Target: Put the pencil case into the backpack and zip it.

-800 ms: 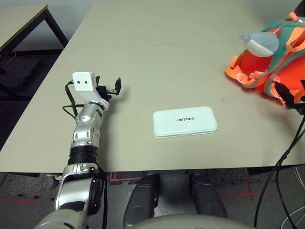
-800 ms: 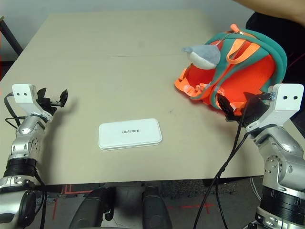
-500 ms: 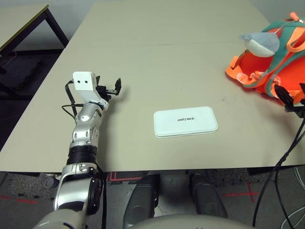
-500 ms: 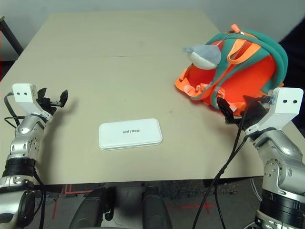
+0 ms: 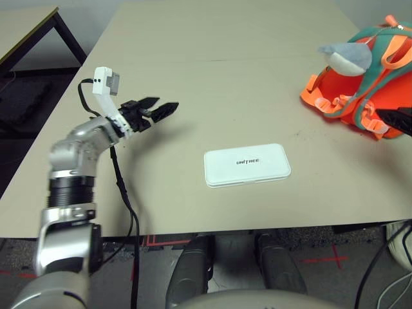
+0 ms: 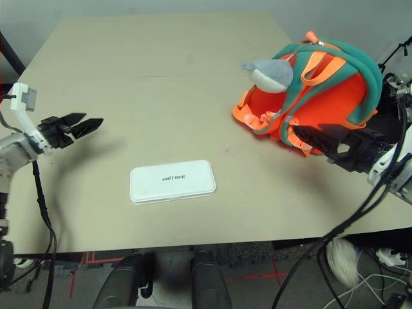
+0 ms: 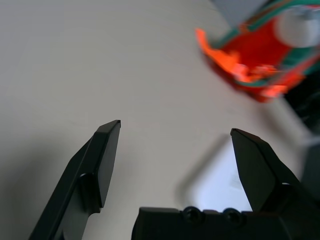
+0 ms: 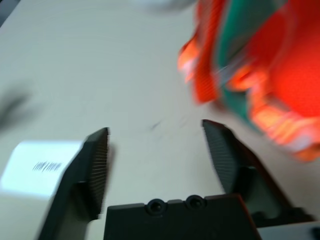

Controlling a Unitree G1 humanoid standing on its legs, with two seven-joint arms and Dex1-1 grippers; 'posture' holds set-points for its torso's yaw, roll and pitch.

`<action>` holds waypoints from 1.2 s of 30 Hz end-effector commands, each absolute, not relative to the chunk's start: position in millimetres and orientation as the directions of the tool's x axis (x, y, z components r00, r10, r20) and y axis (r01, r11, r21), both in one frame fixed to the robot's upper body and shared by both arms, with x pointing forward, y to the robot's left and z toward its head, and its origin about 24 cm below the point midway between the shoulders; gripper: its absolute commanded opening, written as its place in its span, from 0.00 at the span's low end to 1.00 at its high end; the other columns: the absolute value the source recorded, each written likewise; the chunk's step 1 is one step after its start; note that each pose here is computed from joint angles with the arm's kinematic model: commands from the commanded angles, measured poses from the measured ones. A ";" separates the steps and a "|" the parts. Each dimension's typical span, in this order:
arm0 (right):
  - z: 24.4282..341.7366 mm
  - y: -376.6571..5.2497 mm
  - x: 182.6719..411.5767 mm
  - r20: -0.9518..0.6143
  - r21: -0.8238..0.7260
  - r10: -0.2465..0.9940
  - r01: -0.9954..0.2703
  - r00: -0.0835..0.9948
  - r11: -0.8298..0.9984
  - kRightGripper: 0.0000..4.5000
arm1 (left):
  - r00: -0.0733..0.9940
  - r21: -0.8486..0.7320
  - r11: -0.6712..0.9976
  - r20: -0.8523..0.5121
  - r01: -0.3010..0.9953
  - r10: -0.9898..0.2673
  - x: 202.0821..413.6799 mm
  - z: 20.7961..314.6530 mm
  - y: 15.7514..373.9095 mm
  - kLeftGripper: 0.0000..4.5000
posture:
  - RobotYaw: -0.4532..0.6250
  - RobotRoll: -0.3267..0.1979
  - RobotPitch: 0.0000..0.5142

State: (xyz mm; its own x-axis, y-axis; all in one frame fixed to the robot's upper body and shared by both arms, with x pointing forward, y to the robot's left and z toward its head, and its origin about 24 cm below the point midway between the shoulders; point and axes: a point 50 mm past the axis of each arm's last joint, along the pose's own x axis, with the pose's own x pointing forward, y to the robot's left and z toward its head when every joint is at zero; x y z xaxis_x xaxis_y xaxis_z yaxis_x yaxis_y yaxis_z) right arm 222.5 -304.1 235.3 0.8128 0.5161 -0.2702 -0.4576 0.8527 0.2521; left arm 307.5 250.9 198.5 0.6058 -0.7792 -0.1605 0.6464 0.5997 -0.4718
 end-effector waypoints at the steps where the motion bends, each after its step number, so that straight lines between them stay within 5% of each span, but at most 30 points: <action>1: 215.9 -281.5 221.8 -0.406 0.318 0.616 -0.527 0.675 0.788 0.62 | 0.429 -0.652 0.455 -0.214 0.607 -0.878 290.5 188.5 243.0 1.00 | 0.48 0.62 0.27; 10: 172.7 -249.6 239.8 -0.563 0.308 0.606 -0.538 0.562 0.785 0.00 | 0.225 -0.807 0.367 -0.293 0.463 -0.929 269.4 138.9 217.0 1.00 | 0.47 0.62 0.31; 23: 151.4 -226.4 268.1 -0.636 0.154 0.508 -0.549 0.582 0.822 0.00 | 0.209 -0.828 0.372 -0.311 0.419 -0.927 272.4 104.1 186.9 1.00 | 0.46 0.62 0.32; 36: 137.1 -216.4 273.0 -0.671 0.082 0.470 -0.571 0.574 0.817 0.00 | 0.284 -0.789 0.466 -0.377 0.399 -0.882 279.6 112.1 201.6 1.00 | 0.46 0.62 0.33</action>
State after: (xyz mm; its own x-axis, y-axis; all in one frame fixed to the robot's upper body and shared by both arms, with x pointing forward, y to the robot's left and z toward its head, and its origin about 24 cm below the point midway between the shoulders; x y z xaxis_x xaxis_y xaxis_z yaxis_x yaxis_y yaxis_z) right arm 273.4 -221.0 142.7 0.5952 0.4629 -0.6569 -0.5548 0.8281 0.0808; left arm 279.4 197.9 118.3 0.2703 -0.9018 -0.3372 0.4289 0.4263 -0.7964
